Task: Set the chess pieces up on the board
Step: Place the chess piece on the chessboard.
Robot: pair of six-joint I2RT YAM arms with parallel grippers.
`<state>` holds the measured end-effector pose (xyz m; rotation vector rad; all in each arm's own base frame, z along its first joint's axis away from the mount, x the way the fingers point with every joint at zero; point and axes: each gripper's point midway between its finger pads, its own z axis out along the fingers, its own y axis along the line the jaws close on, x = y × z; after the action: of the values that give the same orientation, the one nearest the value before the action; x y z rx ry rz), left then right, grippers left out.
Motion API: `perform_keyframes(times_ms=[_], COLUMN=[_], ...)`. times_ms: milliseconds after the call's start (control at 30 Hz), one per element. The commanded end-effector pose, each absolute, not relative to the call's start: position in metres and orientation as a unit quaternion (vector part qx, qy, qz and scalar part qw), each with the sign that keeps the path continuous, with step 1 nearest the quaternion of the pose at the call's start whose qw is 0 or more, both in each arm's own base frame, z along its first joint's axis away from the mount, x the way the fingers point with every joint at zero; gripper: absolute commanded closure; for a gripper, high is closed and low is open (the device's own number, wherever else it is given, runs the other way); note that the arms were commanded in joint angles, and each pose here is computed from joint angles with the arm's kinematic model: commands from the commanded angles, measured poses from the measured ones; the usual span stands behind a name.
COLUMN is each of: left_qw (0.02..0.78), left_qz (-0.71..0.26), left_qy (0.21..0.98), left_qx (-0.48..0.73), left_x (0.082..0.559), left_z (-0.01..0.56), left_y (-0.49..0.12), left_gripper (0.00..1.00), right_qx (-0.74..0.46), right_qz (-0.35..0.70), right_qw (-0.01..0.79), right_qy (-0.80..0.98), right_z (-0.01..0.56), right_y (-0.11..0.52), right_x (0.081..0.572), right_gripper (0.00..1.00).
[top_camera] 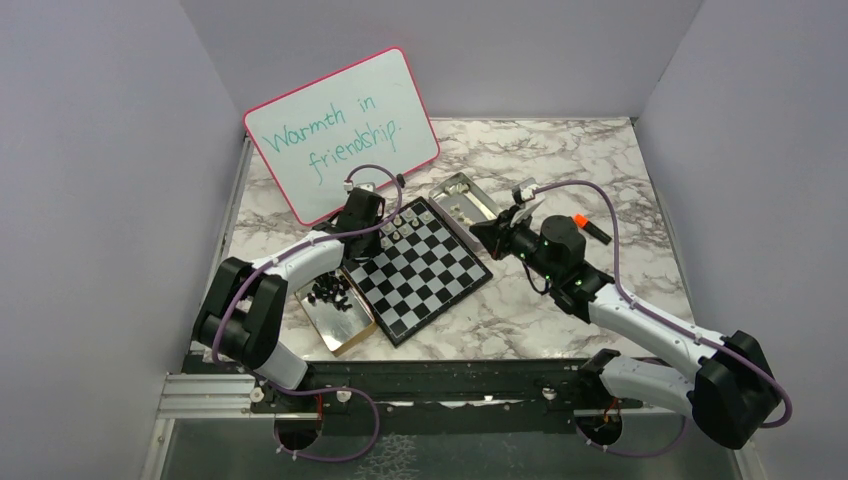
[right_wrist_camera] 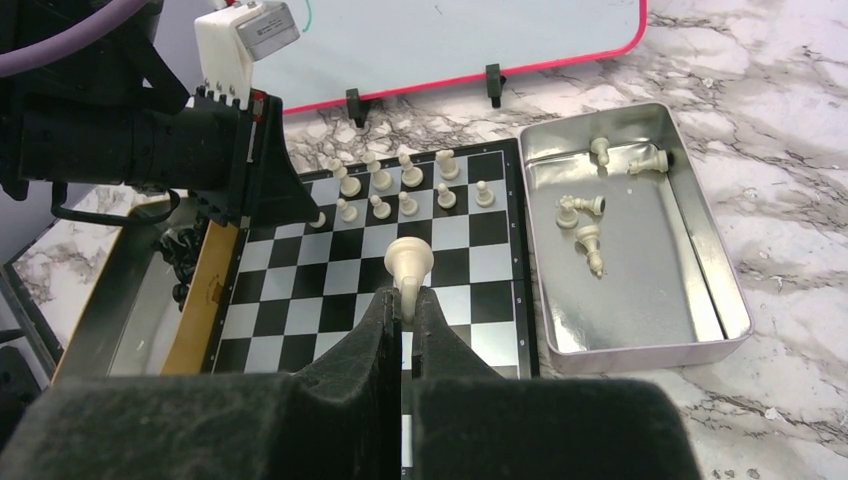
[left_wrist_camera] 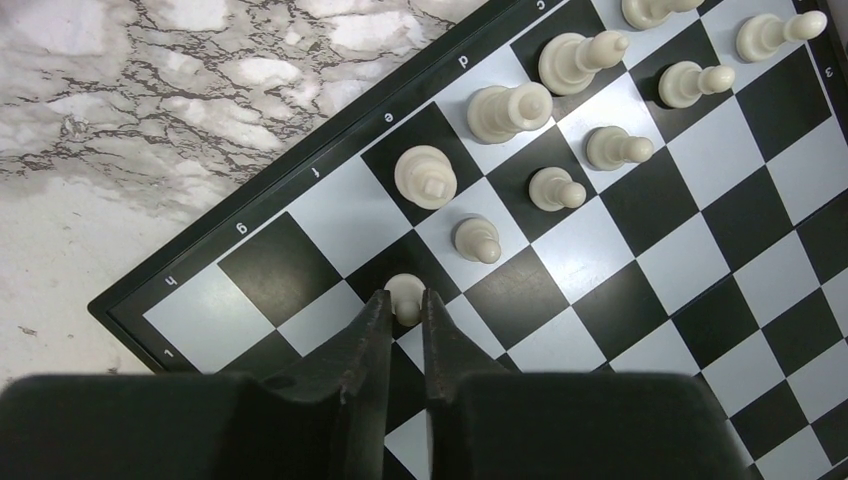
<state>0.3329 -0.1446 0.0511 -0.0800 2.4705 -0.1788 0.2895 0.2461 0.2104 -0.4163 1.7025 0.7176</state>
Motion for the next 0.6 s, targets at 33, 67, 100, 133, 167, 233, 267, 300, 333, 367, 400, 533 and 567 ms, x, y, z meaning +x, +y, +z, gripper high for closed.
perform_keyframes(times_ms=[33, 67, 100, 133, 167, 233, 267, 300, 333, 367, 400, 533, 567], left_qw=[0.34, 0.343, 0.346, 0.349, 0.353, 0.366, 0.374, 0.382, 0.391, 0.403, 0.411, 0.432, 0.435], left_qz=[-0.078, -0.082, -0.086, -0.092, -0.098, -0.116, -0.125, -0.135, -0.148, -0.161, -0.17, -0.173, -0.169], left_qy=[0.936, 0.935, 0.934, 0.932, 0.929, 0.922, 0.918, 0.914, 0.908, 0.901, 0.895, 0.885, 0.884], left_qx=[-0.035, -0.036, -0.039, -0.04, -0.041, -0.039, -0.037, -0.035, -0.027, -0.018, -0.008, 0.019, 0.022], left_x=[0.338, 0.338, 0.338, 0.339, 0.339, 0.341, 0.341, 0.341, 0.341, 0.34, 0.339, 0.33, 0.327], left_z=[0.07, 0.074, 0.079, 0.086, 0.093, 0.111, 0.121, 0.131, 0.143, 0.156, 0.165, 0.184, 0.186], left_y=[-0.149, -0.15, -0.151, -0.153, -0.154, -0.159, -0.161, -0.164, -0.167, -0.17, -0.172, -0.168, -0.165], left_gripper=[0.78, 0.76, 0.74, 0.73, 0.71, 0.7, 0.69, 0.68, 0.66, 0.65, 0.63, 0.49, 0.45], right_qx=[-0.182, -0.185, -0.185, -0.186, -0.188, -0.19, -0.19, -0.191, -0.193, -0.198, -0.205, -0.207, -0.212], right_qz=[0.296, 0.298, 0.299, 0.301, 0.301, 0.301, 0.3, 0.3, 0.3, 0.296, 0.292, 0.282, 0.278], right_qw=[0.582, 0.58, 0.578, 0.574, 0.571, 0.562, 0.557, 0.553, 0.548, 0.546, 0.544, 0.538, 0.531], right_qy=[0.736, 0.736, 0.737, 0.738, 0.74, 0.747, 0.75, 0.753, 0.756, 0.758, 0.759, 0.767, 0.772], right_z=[0.202, 0.201, 0.2, 0.199, 0.198, 0.194, 0.192, 0.191, 0.19, 0.19, 0.19, 0.193, 0.193], right_y=[0.244, 0.245, 0.246, 0.247, 0.248, 0.25, 0.252, 0.253, 0.254, 0.255, 0.255, 0.255, 0.256], right_x=[0.292, 0.291, 0.291, 0.291, 0.291, 0.292, 0.293, 0.294, 0.294, 0.295, 0.296, 0.299, 0.3], right_gripper=[0.97, 0.97, 0.97, 0.97, 0.97, 0.97, 0.97, 0.97, 0.98, 0.98, 0.98, 0.98, 0.98])
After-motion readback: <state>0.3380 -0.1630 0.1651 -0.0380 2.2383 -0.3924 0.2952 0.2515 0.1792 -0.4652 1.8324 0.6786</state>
